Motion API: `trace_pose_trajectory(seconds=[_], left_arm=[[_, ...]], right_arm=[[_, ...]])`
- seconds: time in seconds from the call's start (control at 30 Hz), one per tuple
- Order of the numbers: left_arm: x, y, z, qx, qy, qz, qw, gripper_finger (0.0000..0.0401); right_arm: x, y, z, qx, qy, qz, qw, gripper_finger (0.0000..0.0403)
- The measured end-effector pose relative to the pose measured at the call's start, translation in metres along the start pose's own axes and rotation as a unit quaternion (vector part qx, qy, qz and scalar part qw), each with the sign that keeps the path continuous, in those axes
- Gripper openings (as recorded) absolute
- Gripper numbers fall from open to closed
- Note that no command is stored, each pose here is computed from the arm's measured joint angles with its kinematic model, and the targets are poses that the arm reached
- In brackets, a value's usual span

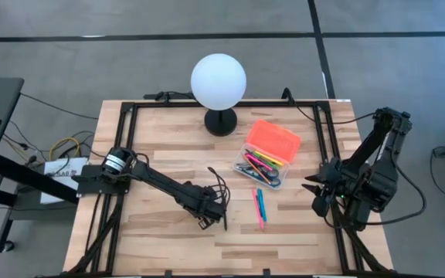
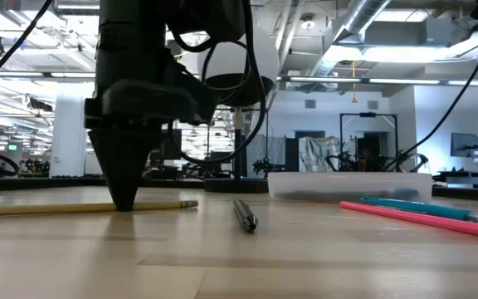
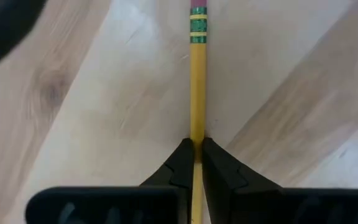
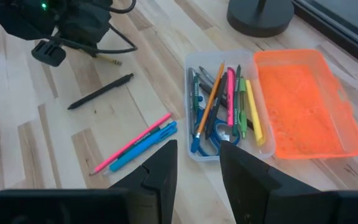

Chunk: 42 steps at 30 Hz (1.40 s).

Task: Pick & place school supplies into a supply box
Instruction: Put the yellow pencil into the orange supply box

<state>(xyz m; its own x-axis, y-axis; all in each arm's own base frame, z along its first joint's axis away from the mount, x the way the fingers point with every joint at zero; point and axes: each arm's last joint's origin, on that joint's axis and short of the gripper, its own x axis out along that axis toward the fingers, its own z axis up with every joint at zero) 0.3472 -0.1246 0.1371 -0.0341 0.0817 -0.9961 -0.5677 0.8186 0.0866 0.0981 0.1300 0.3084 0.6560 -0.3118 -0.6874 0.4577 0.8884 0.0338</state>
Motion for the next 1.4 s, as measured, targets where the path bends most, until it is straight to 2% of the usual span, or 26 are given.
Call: trace_pose_trajectory(seconds=[0.2,0.4,0.63,0.83,1.13,1.4], left_arm=[[0.000,0.000,0.000,0.084,0.000,0.000,0.997,0.0008],[0.000,0.000,0.001,0.167,0.005,-0.010,0.986,0.0008],[-0.002,0.002,0.008,0.176,0.018,-0.029,0.984,0.0003],[-0.019,0.001,0.017,0.205,0.022,-0.026,0.978,0.0001],[-0.060,0.005,0.048,0.229,-0.026,-0.037,0.972,0.0003],[-0.092,0.020,0.078,0.253,-0.080,-0.024,0.964,0.0001]], right_arm=[[0.000,0.000,0.000,0.000,0.000,0.000,1.000,0.0113],[0.000,0.000,0.000,-0.001,0.001,0.000,1.000,0.0113],[0.000,0.000,0.000,-0.001,0.001,0.000,1.000,0.0113],[0.000,0.000,0.000,0.000,0.001,0.001,1.000,0.0113],[0.000,0.001,0.000,0.006,0.001,0.005,1.000,0.0113],[0.000,0.004,0.000,0.019,0.000,0.016,1.000,0.0113]])
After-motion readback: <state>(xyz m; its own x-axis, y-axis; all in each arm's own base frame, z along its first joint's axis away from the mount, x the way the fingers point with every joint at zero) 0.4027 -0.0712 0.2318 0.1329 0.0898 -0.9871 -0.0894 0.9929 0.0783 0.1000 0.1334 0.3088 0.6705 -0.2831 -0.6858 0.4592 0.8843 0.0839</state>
